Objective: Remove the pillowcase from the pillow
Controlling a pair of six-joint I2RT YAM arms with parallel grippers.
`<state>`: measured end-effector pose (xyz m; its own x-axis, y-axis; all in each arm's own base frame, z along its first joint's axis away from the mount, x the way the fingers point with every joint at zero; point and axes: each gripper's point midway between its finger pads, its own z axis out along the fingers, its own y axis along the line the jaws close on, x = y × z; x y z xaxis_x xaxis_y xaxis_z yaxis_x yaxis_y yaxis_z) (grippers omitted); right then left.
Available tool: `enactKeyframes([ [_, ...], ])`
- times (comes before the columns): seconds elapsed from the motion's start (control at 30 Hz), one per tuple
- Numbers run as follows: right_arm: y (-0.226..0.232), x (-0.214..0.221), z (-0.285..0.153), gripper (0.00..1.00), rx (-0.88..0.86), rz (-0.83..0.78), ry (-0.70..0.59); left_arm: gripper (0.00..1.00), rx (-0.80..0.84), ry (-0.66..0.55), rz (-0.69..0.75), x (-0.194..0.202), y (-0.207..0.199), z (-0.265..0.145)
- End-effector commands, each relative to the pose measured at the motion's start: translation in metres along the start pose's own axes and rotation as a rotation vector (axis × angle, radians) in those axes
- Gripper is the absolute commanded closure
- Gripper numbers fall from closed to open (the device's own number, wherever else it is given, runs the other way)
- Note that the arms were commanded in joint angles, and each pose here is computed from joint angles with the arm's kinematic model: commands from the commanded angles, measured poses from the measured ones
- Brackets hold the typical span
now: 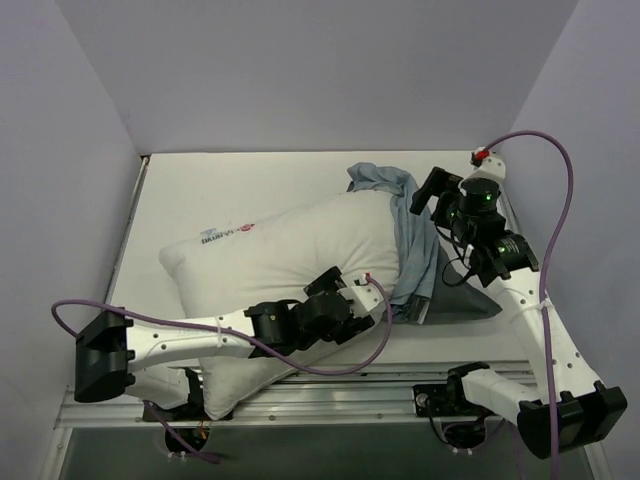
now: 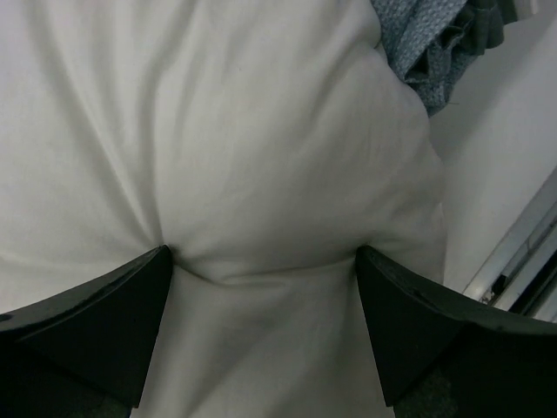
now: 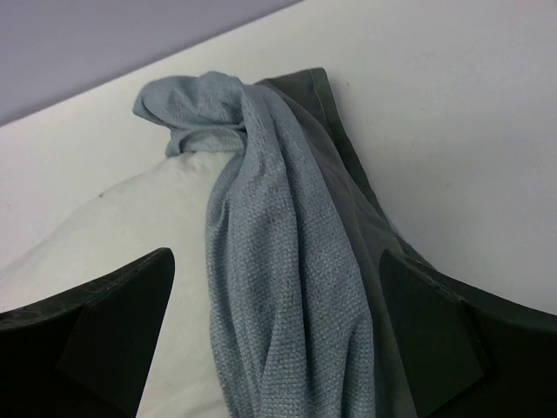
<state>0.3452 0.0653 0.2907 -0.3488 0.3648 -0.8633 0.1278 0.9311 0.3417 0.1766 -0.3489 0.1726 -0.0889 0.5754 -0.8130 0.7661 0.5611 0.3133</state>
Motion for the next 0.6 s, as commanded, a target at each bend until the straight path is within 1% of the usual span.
enactKeyframes([
  [0.0,-0.006,0.009,0.002,0.0,0.013,0.009,0.012,0.06,-0.114,0.014,-0.106,0.006,0.012,0.027],
  [0.03,-0.007,0.014,0.003,0.0,0.015,0.006,0.023,0.06,-0.141,0.053,-0.11,0.019,0.02,0.037],
  [0.1,-0.006,0.017,0.002,0.0,0.003,0.003,0.033,0.06,-0.184,0.088,-0.156,0.032,0.043,0.048],
  [0.13,-0.006,0.02,0.003,0.0,0.001,-0.001,0.04,0.06,-0.239,0.115,-0.187,0.043,0.071,0.054],
  [0.2,-0.007,0.021,0.002,0.0,-0.002,-0.002,0.04,0.06,-0.295,0.112,-0.205,0.045,0.096,0.06],
  [0.23,-0.006,0.023,0.002,0.0,-0.011,-0.004,0.04,0.06,-0.34,0.118,-0.216,0.046,0.118,0.063],
  [0.33,-0.006,0.027,0.002,0.0,-0.013,-0.004,0.049,0.06,-0.367,0.123,-0.18,0.039,0.142,0.067],
  [0.37,-0.006,0.028,0.002,0.0,-0.016,-0.007,0.053,0.06,-0.372,0.106,-0.171,0.026,0.147,0.066],
  [0.43,-0.006,0.029,0.001,0.0,-0.02,-0.01,0.057,0.06,-0.352,0.08,-0.137,0.006,0.145,0.058],
  [0.47,-0.008,0.03,-0.001,0.0,-0.019,-0.016,0.056,0.06,-0.32,0.052,-0.107,-0.01,0.131,0.052],
  [0.53,-0.009,0.031,-0.003,0.0,-0.019,-0.022,0.056,0.06,-0.306,0.01,-0.026,-0.029,0.118,0.037],
  [0.57,-0.01,0.031,-0.005,0.0,-0.018,-0.023,0.05,0.06,-0.266,-0.014,0.023,-0.037,0.094,0.03],
])
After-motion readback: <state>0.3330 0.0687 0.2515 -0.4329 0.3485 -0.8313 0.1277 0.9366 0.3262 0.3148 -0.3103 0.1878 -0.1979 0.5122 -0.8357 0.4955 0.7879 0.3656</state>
